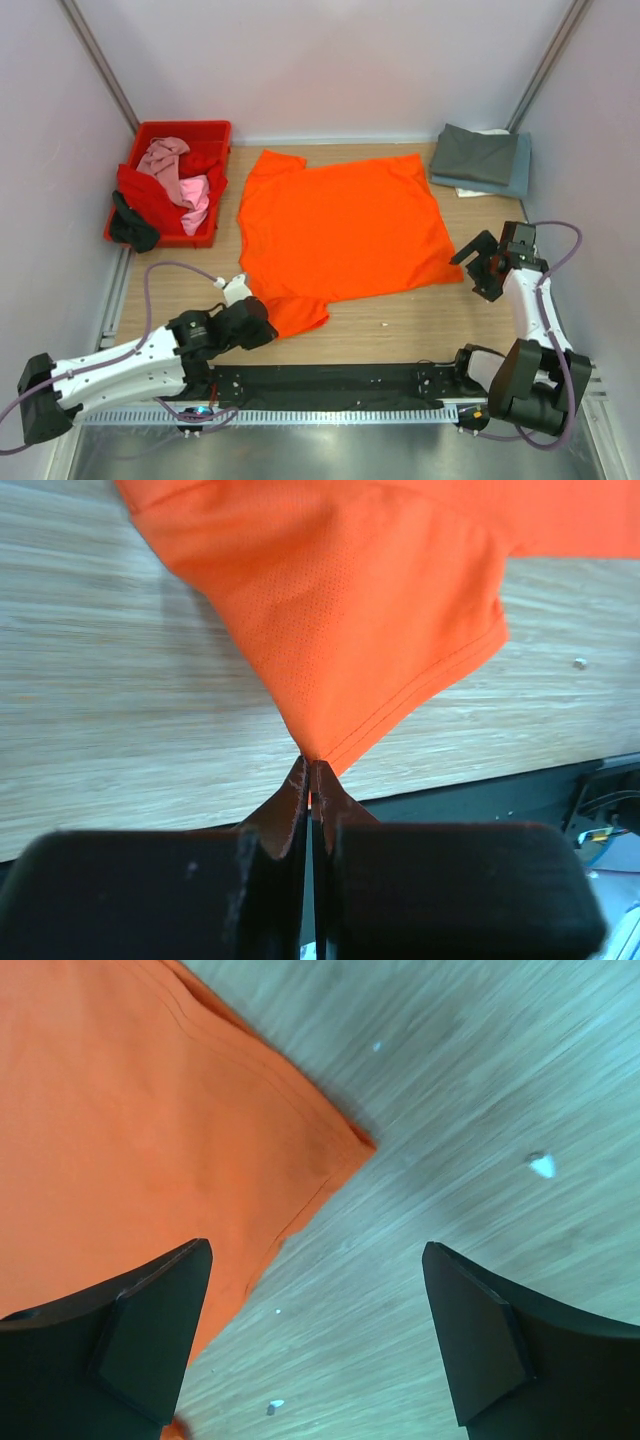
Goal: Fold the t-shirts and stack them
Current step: Fold the tshirt
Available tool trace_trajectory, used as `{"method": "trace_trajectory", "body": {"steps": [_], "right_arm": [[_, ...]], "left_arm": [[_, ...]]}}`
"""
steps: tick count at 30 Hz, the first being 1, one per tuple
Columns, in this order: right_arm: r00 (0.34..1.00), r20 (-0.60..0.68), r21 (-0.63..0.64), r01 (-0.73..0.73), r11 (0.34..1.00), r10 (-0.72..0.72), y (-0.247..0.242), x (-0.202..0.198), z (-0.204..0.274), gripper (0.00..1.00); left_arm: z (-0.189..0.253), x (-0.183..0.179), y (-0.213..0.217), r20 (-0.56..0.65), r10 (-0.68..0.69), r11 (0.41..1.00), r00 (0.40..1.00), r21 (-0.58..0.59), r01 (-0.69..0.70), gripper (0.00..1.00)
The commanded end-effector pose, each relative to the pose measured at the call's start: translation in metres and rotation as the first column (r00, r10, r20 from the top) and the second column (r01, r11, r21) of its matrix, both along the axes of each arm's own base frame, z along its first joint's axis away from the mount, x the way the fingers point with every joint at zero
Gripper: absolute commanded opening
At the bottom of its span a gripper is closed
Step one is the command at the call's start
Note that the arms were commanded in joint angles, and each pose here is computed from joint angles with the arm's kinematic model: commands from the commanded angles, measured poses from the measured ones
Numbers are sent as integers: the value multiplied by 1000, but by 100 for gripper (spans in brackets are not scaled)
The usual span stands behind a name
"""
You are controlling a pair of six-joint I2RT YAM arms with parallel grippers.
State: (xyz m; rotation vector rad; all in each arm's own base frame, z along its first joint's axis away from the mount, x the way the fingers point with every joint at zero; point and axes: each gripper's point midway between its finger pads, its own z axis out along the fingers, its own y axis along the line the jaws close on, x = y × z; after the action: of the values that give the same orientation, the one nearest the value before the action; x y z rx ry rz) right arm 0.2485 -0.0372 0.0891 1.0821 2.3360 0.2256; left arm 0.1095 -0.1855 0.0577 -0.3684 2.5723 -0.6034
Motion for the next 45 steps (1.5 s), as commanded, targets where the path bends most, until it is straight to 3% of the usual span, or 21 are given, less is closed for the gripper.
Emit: {"method": "trace_trajectory", "body": {"steps": [1,6,10,14,20,23,28,37,45], "right_arm": [[999,27,175,-31,984,26,29,5,-16,91],[1000,-13,194,5,981,-2,28,6,-40,85],[1000,-25,191,12,981,-8,24,13,-50,71],[999,-32,205,16,979,-9,25,15,-59,65],[1000,-19,227,-8,974,12,30,16,-63,43],[999,7,241,-36,970,35,35,16,-57,22],[996,72,242,-73,967,57,40,16,-35,2],[985,147,201,-121,972,92,47,-3,20,1],[988,113,172,-122,978,104,48,-26,28,1]], "left_arm": [[9,9,26,59,74,995,995,60,-78,0],[6,7,33,57,66,994,996,84,-70,0],[7,8,37,68,61,994,996,92,-67,0],[12,11,40,87,63,993,994,97,-72,0],[14,13,42,90,63,992,994,108,-73,0],[16,14,43,94,66,990,993,114,-77,0],[29,14,49,99,66,987,993,138,-80,0],[62,10,57,107,45,986,993,157,-61,0],[76,7,61,92,13,979,996,200,-31,0]]}}
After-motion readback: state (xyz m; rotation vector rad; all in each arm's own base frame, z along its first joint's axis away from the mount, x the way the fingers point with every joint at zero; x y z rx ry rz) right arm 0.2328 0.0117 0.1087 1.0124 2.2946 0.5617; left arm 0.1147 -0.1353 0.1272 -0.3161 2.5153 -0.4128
